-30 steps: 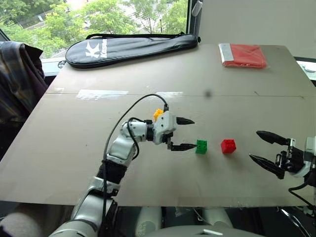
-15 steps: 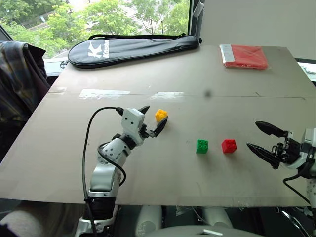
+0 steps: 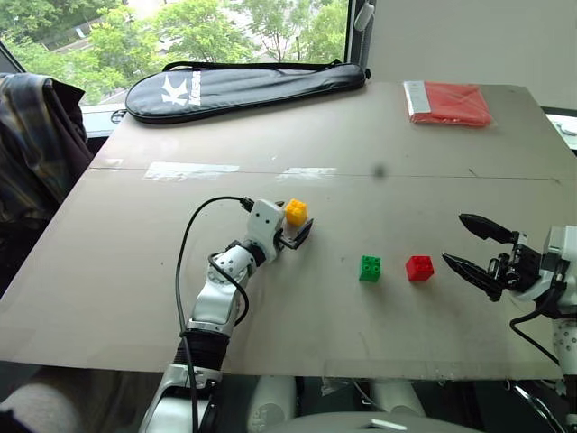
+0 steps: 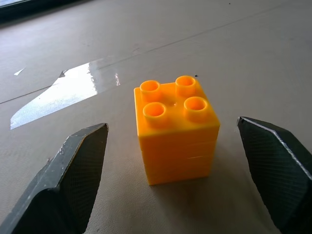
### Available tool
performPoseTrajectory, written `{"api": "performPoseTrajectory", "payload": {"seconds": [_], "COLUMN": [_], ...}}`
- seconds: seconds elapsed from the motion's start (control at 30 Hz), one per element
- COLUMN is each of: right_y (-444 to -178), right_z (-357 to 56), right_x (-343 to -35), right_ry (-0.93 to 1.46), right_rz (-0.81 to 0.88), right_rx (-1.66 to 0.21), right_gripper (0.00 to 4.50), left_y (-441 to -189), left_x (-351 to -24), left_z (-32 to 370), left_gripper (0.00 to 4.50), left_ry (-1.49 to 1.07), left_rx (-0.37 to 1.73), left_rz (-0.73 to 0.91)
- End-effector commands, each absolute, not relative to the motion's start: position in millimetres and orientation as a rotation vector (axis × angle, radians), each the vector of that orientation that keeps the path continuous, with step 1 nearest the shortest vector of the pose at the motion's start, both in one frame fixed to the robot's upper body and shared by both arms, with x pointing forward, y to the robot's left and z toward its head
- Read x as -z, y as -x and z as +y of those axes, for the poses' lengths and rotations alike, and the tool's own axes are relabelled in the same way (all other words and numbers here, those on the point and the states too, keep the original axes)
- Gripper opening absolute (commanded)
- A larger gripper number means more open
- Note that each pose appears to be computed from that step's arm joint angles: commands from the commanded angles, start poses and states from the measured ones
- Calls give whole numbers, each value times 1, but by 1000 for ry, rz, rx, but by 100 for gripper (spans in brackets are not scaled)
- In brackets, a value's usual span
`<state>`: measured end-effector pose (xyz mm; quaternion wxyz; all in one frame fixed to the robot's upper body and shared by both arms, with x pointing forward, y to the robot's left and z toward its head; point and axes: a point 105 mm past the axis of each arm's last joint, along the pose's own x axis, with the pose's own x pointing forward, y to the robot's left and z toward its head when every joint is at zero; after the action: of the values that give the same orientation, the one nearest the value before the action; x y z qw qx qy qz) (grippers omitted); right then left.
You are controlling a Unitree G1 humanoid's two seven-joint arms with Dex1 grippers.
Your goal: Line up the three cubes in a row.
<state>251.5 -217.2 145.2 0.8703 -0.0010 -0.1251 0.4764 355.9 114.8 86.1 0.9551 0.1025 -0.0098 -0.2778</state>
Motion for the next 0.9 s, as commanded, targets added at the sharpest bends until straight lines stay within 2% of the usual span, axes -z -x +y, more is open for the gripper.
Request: {"api": "performPoseTrajectory", "payload": {"seconds": [0.03, 0.27, 0.33, 0.37, 0.4, 0.47, 0.5, 0.57, 0.73, 0.83, 0.9], "right_y": [-248, -248, -248, -248, -248, -248, -248, -248, -247, -246, -242], "right_z": [-218, -218, -218, -218, -217, -217, -217, -217, -217, -219, -219], "right_x": [-155, -154, -154, -154, -154, -154, -154, -153, -152, -152, -147], "right_ry": [29, 29, 29, 29, 29, 28, 27, 25, 23, 24, 29], "right_rz": [-294, -290, -288, -288, -288, -287, -287, -286, -282, -276, -244], "right_rx": [-997, -1001, -1003, -1004, -1004, -1006, -1006, -1004, -1005, -1004, -1027], "right_gripper": [450, 450, 450, 450, 450, 450, 450, 450, 450, 450, 450], "left_y": [-358, -357, -355, -354, -353, -352, -351, -351, -351, -340, -323], "left_x": [-86, -81, -81, -81, -83, -84, -85, -85, -88, -91, -86], "left_z": [111, 113, 115, 115, 116, 115, 115, 116, 115, 110, 101], "left_gripper": [435, 435, 382, 380, 322, 239, 183, 143, 131, 131, 131], "left_ry": [-212, -205, -192, -188, -182, -151, -145, -156, -167, -155, -205], "left_rx": [549, 523, 537, 544, 554, 577, 588, 593, 620, 756, 936], "left_rz": [-24, -13, -17, -20, -26, -30, -30, -29, -35, -35, -25]}}
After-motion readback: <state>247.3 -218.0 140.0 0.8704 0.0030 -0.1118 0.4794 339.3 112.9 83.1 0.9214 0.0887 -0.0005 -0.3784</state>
